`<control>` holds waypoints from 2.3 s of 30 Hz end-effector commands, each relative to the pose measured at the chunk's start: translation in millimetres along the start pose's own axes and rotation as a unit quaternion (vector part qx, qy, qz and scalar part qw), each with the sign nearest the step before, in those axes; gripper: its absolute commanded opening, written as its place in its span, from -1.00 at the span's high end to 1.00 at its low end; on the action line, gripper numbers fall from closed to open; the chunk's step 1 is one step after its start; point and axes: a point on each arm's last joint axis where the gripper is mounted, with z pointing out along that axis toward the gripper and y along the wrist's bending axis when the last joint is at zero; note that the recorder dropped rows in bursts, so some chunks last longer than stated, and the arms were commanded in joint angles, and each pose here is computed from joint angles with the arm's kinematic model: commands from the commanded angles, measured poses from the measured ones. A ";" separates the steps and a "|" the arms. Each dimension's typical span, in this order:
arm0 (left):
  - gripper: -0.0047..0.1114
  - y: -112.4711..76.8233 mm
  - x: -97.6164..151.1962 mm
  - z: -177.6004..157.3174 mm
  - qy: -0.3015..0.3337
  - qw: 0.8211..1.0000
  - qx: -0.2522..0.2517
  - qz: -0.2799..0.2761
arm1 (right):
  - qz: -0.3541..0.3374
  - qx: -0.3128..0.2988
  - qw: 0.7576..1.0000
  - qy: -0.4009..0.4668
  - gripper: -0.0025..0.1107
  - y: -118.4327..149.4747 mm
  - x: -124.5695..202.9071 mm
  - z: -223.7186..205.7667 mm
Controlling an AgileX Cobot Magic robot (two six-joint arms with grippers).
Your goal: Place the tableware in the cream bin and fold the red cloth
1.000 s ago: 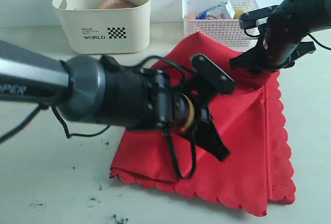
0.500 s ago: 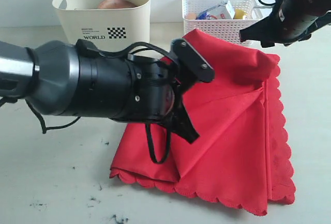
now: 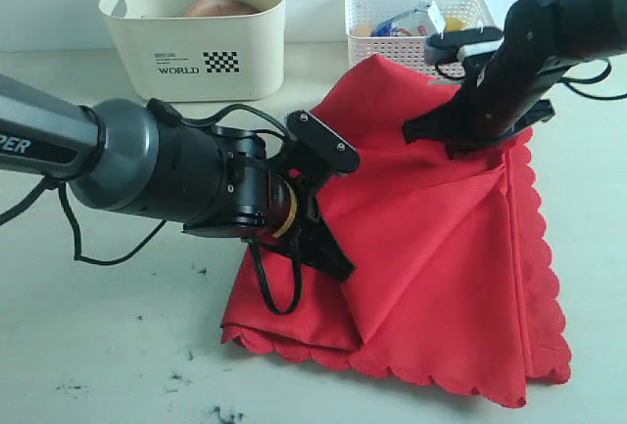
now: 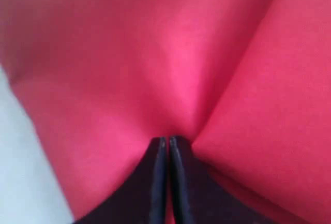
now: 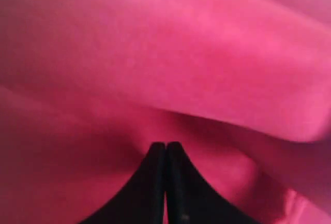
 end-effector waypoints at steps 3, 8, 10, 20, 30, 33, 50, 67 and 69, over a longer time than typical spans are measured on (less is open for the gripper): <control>0.83 -44.1 -0.5 -4.2 -0.031 0.997 0.067 0.018 | -0.004 0.003 1.000 0.000 0.96 -1.5 2.6 19.5; 0.83 -89.0 -9.4 -29.9 -0.093 0.984 0.140 0.066 | -0.004 0.003 1.000 -0.001 0.96 -1.5 2.4 19.5; 0.83 -103.8 -17.0 -42.8 -0.122 0.975 0.162 0.087 | -0.004 0.003 1.000 0.002 0.96 -1.6 3.0 19.5; 0.83 -120.4 -45.7 -68.2 -0.192 0.956 0.192 0.112 | -0.005 0.006 1.000 0.025 0.96 -2.0 4.8 15.3; 0.83 -33.4 -11.3 -27.0 0.001 0.993 -0.039 0.113 | 0.018 -0.026 0.999 -0.025 0.96 3.9 -14.1 -25.7; 0.83 -32.8 2.4 -11.5 0.026 0.992 -0.020 0.121 | 0.003 -0.048 0.999 -0.008 0.96 8.1 -10.7 -22.6; 0.83 -105.4 34.8 -23.1 0.093 0.980 0.024 0.172 | -0.026 -0.048 0.995 0.088 0.96 7.4 14.4 4.8; 0.83 -34.8 -20.1 -41.0 -0.040 0.985 -0.104 0.133 | -0.007 -0.027 0.996 0.081 0.96 4.0 15.6 19.3; 0.83 -13.6 -28.5 -28.1 -0.052 0.990 -0.080 0.104 | -0.005 -0.028 0.996 0.083 0.96 4.2 16.4 21.5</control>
